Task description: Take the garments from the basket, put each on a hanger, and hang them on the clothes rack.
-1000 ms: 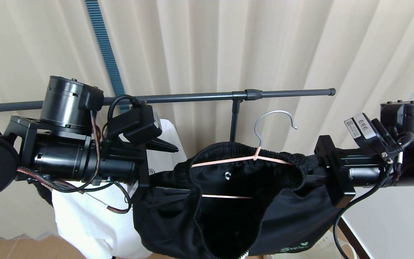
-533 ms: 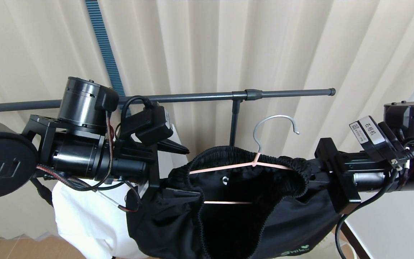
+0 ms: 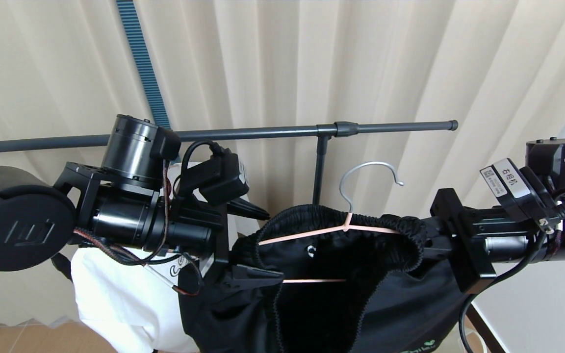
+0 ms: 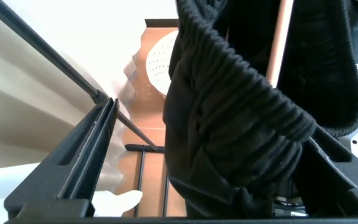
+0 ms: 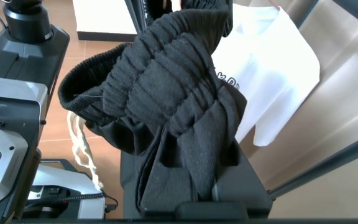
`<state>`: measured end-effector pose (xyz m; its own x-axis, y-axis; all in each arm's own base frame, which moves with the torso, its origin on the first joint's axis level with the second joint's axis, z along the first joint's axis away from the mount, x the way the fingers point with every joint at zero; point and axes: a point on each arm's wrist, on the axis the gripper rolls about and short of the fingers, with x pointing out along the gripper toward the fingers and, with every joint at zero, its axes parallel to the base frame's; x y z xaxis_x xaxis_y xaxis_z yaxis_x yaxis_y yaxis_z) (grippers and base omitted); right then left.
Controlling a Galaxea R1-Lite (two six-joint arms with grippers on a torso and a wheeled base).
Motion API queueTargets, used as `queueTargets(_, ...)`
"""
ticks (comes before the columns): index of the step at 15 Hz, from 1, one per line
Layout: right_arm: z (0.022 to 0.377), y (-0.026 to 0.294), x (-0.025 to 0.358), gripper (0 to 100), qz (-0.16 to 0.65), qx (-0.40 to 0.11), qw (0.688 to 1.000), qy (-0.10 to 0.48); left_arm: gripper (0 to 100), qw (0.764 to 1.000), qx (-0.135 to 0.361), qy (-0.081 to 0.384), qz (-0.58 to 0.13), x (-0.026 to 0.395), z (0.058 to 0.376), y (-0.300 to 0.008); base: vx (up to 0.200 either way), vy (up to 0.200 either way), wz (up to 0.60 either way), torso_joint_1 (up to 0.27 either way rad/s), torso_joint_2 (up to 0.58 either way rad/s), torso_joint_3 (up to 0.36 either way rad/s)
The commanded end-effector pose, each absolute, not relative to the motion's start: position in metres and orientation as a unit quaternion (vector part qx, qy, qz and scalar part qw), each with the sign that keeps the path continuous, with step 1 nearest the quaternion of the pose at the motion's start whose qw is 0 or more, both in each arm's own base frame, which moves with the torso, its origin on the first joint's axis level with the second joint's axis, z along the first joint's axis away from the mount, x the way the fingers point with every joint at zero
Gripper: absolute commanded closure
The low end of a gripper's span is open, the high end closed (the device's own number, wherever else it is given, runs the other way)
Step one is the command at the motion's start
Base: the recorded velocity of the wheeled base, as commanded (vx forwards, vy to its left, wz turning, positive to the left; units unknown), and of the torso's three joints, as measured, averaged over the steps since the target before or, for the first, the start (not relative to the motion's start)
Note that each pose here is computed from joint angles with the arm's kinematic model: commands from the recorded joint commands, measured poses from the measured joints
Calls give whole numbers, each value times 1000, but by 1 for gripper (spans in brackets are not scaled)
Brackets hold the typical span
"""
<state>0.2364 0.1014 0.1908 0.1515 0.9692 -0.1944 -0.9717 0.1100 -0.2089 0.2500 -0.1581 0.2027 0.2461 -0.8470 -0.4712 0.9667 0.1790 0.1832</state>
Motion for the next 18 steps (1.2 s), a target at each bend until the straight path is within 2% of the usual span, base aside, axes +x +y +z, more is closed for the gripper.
queueTargets(1,191,102,237,100,652,-145,745,3,0,752,225,139,-604,251,198,-162,0,0,0,0,0,0)
queueTargets(2,191,102,237,100,652,-145,745,3,0,751,225,140,-605,250,198,-163,0,0,0,0,0,0)
queueTargets(3,191,102,237,100,652,-145,745,3,100,751,224,140,-605,250,198,-163,0,0,0,0,0,0)
queueTargets(16,194,103,242,100,642,-149,752,3,100,761,229,137,-592,232,205,-152,0,0,0,0,0,0)
queueTargets(17,194,103,242,0,642,-149,752,4,100,762,228,138,-590,232,205,-151,0,0,0,0,0,0)
queueTargets(18,194,103,242,0,641,-149,753,4,100,762,228,138,-590,232,205,-151,0,0,0,0,0,0)
